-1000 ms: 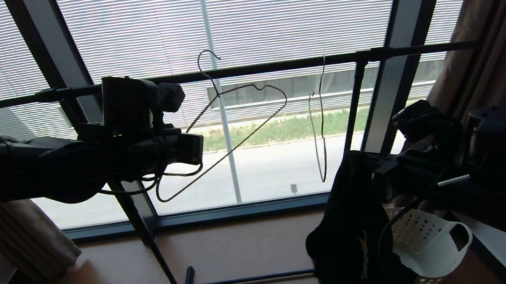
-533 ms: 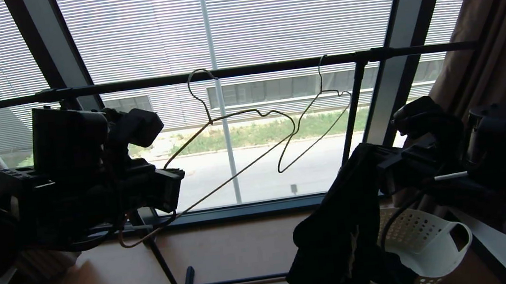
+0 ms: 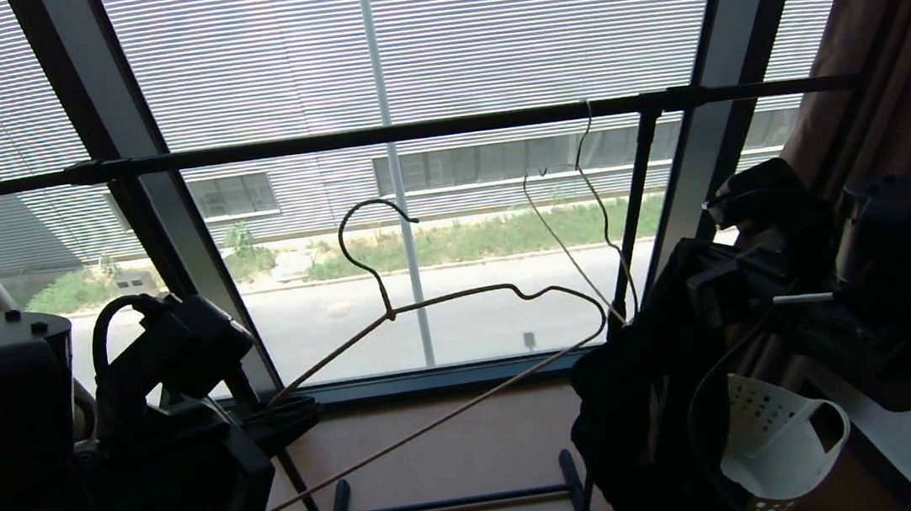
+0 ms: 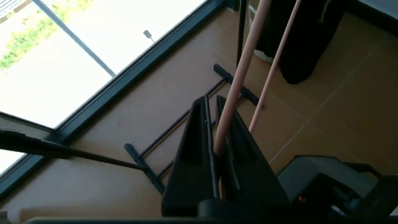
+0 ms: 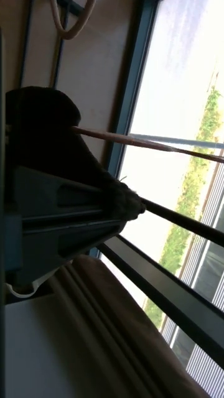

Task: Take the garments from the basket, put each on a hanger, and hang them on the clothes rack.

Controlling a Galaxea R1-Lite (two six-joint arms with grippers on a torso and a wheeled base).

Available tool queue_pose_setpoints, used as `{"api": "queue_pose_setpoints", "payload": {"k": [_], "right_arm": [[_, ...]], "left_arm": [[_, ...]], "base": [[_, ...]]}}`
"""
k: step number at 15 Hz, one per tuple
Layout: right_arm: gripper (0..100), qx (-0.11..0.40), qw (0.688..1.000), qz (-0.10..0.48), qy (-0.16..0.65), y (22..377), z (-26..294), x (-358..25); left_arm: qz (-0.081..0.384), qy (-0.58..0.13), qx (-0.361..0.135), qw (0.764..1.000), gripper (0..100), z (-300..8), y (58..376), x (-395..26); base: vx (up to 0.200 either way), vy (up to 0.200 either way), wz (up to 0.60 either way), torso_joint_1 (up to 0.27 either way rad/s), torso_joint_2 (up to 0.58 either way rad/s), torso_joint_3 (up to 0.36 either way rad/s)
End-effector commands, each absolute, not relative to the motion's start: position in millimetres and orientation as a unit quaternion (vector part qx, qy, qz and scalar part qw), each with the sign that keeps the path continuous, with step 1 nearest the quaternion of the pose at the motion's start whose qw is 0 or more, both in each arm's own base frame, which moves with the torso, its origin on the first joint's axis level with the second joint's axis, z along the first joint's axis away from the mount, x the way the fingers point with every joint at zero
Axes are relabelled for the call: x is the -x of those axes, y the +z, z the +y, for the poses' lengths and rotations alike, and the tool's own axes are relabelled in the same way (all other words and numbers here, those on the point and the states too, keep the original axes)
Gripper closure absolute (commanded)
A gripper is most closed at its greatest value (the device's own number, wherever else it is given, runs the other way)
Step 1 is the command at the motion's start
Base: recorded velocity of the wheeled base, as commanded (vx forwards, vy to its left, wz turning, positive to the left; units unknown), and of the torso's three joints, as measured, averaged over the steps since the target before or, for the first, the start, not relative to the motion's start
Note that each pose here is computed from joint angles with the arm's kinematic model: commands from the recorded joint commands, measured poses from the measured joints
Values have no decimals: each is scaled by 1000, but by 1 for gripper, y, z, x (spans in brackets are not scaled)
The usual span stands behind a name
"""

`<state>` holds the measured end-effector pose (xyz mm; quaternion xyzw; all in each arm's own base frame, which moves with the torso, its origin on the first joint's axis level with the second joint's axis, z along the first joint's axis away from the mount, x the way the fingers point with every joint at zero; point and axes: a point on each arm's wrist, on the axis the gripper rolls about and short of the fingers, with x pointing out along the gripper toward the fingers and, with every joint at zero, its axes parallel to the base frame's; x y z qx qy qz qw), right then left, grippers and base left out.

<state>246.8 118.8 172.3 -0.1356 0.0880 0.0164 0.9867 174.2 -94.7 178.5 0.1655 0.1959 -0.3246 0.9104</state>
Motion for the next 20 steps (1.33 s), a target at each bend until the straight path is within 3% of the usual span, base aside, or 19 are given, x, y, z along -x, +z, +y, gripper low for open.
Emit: {"api": "queue_pose_setpoints", "payload": {"k": [1, 8, 20], "right_arm": [[100, 137, 986, 88, 24, 172, 122, -244], [100, 140, 986, 91, 25, 170, 123, -244], [100, 146, 985, 89, 22, 171, 134, -237]], "left_arm": [[206, -345, -171, 900, 100, -104, 171, -174], [198, -379, -178, 886, 100, -129, 163, -182], [186, -367, -177, 894, 100, -142, 154, -203]], "base": [[0, 0, 0, 0, 0, 0], [0, 0, 0, 0, 0, 0], [0, 0, 0, 0, 0, 0]]}}
